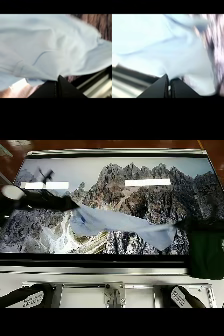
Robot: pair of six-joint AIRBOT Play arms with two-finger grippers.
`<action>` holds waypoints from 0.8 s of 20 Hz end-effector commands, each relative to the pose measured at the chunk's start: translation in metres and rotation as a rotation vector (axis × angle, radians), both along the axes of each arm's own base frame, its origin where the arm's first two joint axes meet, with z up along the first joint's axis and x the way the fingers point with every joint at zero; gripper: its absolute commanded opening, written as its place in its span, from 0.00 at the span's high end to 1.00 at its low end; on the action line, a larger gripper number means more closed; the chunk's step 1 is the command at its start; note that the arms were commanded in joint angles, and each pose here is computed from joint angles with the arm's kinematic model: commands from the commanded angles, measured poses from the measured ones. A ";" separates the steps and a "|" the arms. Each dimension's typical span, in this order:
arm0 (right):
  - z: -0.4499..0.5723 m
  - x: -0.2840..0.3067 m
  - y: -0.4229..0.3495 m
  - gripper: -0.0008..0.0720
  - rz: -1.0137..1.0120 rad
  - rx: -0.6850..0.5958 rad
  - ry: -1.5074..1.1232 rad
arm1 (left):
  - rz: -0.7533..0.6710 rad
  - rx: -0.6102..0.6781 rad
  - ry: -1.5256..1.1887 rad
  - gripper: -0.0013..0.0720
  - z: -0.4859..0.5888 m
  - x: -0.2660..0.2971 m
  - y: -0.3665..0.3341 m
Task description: Fold the shirts.
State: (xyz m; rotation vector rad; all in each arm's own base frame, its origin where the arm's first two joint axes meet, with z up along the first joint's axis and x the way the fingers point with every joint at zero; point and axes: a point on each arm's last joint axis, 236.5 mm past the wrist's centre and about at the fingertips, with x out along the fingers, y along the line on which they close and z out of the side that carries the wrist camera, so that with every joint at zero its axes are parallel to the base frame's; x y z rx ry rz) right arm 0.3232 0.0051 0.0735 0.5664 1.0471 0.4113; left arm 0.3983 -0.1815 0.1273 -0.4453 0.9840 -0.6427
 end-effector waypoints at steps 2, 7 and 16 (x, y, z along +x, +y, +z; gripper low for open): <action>0.261 -0.008 0.021 0.89 -0.109 -0.229 -0.761 | 0.134 0.065 -0.680 0.94 0.267 -0.032 0.046; 0.434 -0.125 0.032 0.89 -0.420 -0.471 -1.273 | 0.297 0.014 -1.323 0.94 0.478 -0.191 0.073; 0.374 -0.142 0.035 0.89 -0.381 -0.524 -0.962 | 0.316 0.256 -1.229 0.94 0.433 -0.225 0.094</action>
